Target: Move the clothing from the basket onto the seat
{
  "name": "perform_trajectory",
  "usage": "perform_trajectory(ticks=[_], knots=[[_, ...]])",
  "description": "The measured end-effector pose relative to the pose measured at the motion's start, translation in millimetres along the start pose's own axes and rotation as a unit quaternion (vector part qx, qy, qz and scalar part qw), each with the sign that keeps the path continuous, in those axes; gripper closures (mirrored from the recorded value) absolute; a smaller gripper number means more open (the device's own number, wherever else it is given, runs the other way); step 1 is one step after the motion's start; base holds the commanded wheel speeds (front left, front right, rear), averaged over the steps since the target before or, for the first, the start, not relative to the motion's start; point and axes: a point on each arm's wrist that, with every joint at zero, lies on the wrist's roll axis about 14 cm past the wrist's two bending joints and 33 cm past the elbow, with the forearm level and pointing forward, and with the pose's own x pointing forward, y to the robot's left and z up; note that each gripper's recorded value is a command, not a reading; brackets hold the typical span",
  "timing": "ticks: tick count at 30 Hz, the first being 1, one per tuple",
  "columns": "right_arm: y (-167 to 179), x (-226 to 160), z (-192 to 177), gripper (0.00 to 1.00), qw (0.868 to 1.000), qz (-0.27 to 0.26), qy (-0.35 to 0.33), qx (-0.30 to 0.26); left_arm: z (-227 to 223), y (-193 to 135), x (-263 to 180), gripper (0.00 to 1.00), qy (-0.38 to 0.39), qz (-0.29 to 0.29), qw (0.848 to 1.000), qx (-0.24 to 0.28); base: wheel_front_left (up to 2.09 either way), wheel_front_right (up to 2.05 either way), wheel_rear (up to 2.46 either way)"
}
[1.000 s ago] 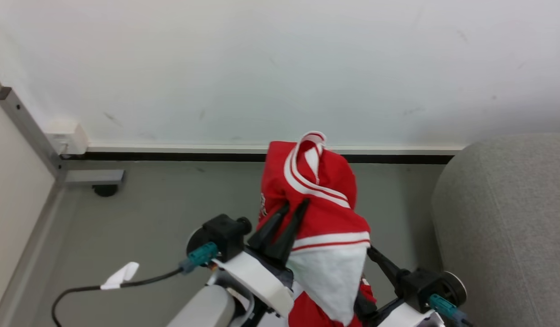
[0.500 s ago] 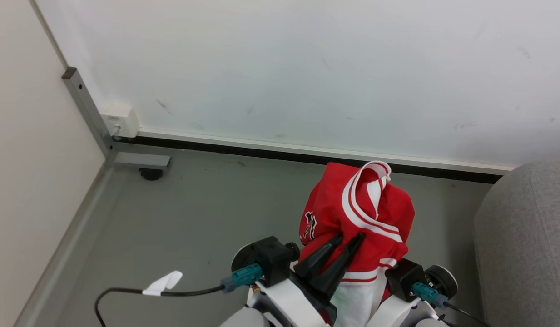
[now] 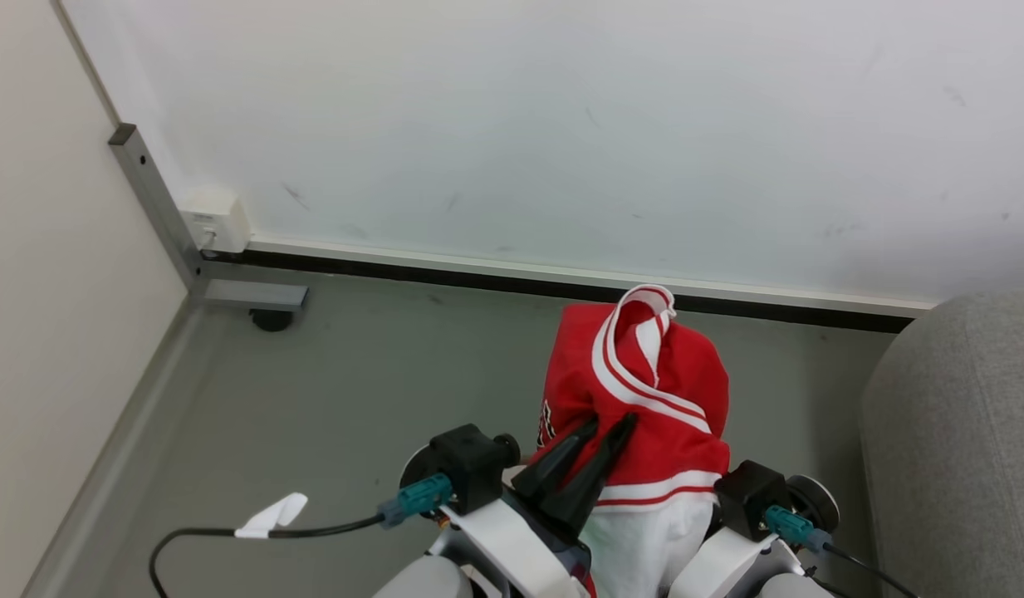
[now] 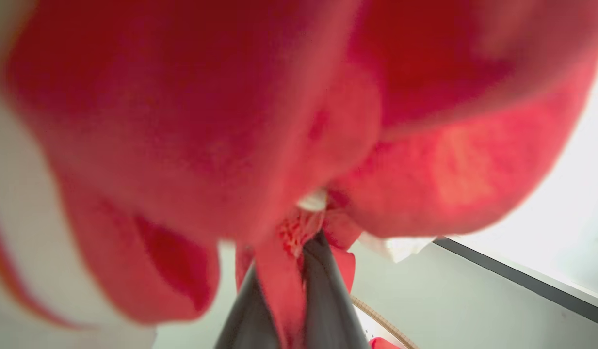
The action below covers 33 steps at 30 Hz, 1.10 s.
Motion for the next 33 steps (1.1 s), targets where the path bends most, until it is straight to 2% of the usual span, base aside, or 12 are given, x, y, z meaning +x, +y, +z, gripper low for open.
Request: perform_trajectory(ticks=[7, 8, 9, 10, 16, 22, 28, 33], knots=[[-10, -5, 8, 1.0, 1.0, -0.02, -0.016, 0.009, -4, 4, 2, 1.0, 0.004, 0.006, 1.0, -0.005, 0.0, 0.0, 0.0], [-12, -7, 9, 1.0, 0.999, -0.024, -0.019, 0.012, -4, 5, 3, 0.94, 0.004, 0.008, 1.0, -0.006, 0.0, 0.0, 0.0], [-13, -8, 10, 1.0, 0.999, -0.028, -0.022, 0.015, -5, 6, 3, 0.66, 0.005, 0.009, 1.0, -0.007, 0.0, 0.0, 0.0], [-15, -10, 10, 1.0, 0.999, -0.033, -0.024, 0.019, -6, 6, 3, 0.0, 0.006, 0.009, 1.0, -0.008, 0.0, 0.0, 0.0], [-35, -23, 20, 1.0, 0.996, -0.069, -0.048, 0.036, -14, -1, 8, 0.0, 0.016, -0.007, 1.0, -0.013, 0.0, 0.0, 0.0], [-66, -45, 36, 1.0, 0.99, -0.116, -0.076, 0.022, -28, -13, 14, 0.0, 0.035, -0.044, 0.998, 0.001, 0.0, 0.0, 0.0], [-102, -78, 53, 1.0, 0.977, -0.182, -0.108, 0.016, -36, -28, 27, 0.0, 0.034, -0.078, 0.996, -0.001, 0.0, 0.0, 0.0], [-130, -112, 67, 1.0, 0.962, -0.239, -0.134, 0.007, -44, -44, 41, 0.0, 0.037, -0.111, 0.993, -0.006, 0.0, 0.0, 0.0]])
